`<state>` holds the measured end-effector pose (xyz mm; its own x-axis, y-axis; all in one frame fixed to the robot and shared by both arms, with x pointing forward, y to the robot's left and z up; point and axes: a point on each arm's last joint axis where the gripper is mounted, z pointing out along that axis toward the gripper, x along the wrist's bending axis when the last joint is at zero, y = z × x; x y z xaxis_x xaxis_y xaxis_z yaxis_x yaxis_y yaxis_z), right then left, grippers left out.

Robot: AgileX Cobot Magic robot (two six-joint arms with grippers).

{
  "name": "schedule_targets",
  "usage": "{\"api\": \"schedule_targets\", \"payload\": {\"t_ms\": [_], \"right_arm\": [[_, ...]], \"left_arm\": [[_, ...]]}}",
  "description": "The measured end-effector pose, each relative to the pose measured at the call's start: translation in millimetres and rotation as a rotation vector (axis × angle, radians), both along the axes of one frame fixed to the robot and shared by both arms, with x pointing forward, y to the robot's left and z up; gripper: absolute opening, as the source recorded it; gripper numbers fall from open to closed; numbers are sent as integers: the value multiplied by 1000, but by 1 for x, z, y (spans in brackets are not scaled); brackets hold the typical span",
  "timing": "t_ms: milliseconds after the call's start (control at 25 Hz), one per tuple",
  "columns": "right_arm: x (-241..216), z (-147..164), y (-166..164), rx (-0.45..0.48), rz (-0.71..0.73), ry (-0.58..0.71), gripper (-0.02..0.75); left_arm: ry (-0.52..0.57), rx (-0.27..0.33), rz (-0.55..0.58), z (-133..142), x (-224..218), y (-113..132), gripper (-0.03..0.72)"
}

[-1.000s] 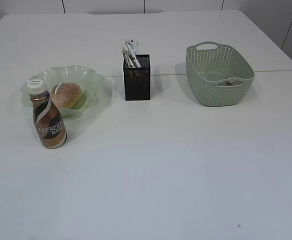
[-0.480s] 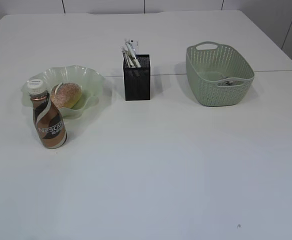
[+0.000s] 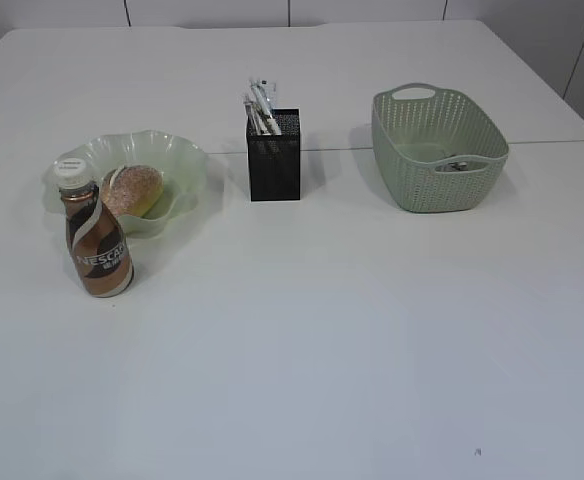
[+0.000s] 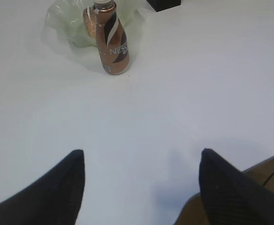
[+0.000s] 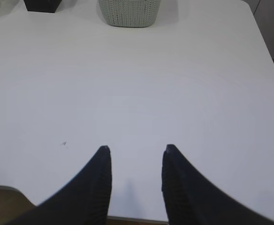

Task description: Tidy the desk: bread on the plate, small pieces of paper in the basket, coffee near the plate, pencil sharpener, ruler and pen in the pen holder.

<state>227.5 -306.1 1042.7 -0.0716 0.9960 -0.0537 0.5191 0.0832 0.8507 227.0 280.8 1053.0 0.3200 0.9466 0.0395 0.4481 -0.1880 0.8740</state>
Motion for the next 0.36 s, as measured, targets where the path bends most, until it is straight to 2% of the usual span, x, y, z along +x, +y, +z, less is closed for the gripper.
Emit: {"api": "schedule_targets", "payload": {"t_ms": [360], "right_arm": [[0,0,0,0,0,0,300]], "left_arm": [[0,0,0,0,0,0,531]]}}
